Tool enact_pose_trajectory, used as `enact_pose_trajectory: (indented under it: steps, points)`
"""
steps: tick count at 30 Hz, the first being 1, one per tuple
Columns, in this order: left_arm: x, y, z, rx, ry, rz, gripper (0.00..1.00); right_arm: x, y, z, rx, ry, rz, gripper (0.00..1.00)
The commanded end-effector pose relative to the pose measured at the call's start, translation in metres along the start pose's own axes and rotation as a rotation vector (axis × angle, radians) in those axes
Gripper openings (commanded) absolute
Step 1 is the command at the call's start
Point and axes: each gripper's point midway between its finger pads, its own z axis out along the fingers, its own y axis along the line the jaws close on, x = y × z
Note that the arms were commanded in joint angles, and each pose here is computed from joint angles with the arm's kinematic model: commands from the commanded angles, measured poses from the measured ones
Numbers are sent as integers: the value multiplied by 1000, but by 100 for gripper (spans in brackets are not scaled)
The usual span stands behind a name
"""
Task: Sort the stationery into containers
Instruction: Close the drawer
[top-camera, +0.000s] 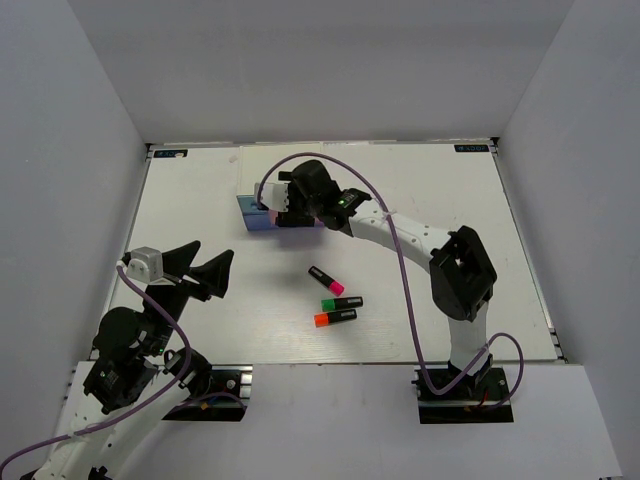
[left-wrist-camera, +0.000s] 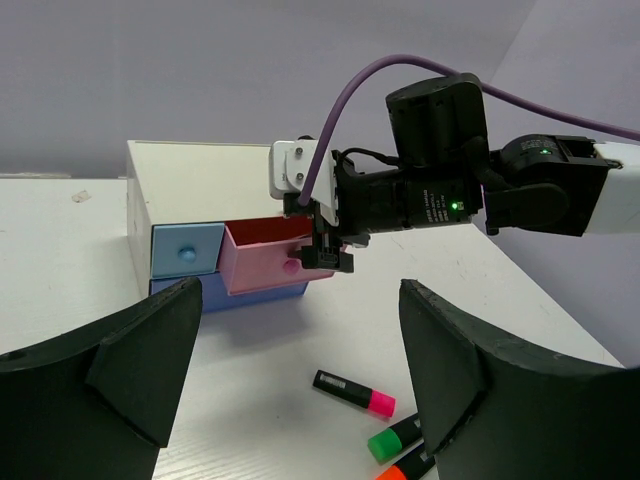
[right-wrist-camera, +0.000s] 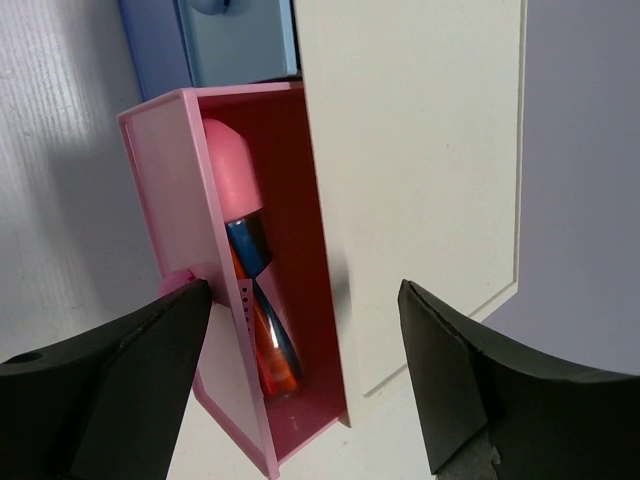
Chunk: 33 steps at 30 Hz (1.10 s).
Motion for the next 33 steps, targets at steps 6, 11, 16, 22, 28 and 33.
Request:
enact_pose_trajectory:
  steps: [6,11,16,22,28,33]
  points:
    - [5,3,1,-11,17,15,89,-15,-54,2,178,-34,19,81]
    - [5,3,1,-11,17,15,89,-12,-59,9,206,-19,23,81]
    - [5,3,1,-11,17,15,89,-5,-67,13,246,0,31,81]
    - [5,3,1,-10,17,24,89,1,-74,15,283,15,41,81]
    - [7,3,2,-12,26,26,89,5,-70,19,277,25,44,81]
    - [22,-3,10,17,77,36,85,-13,-58,-15,184,-46,83,81]
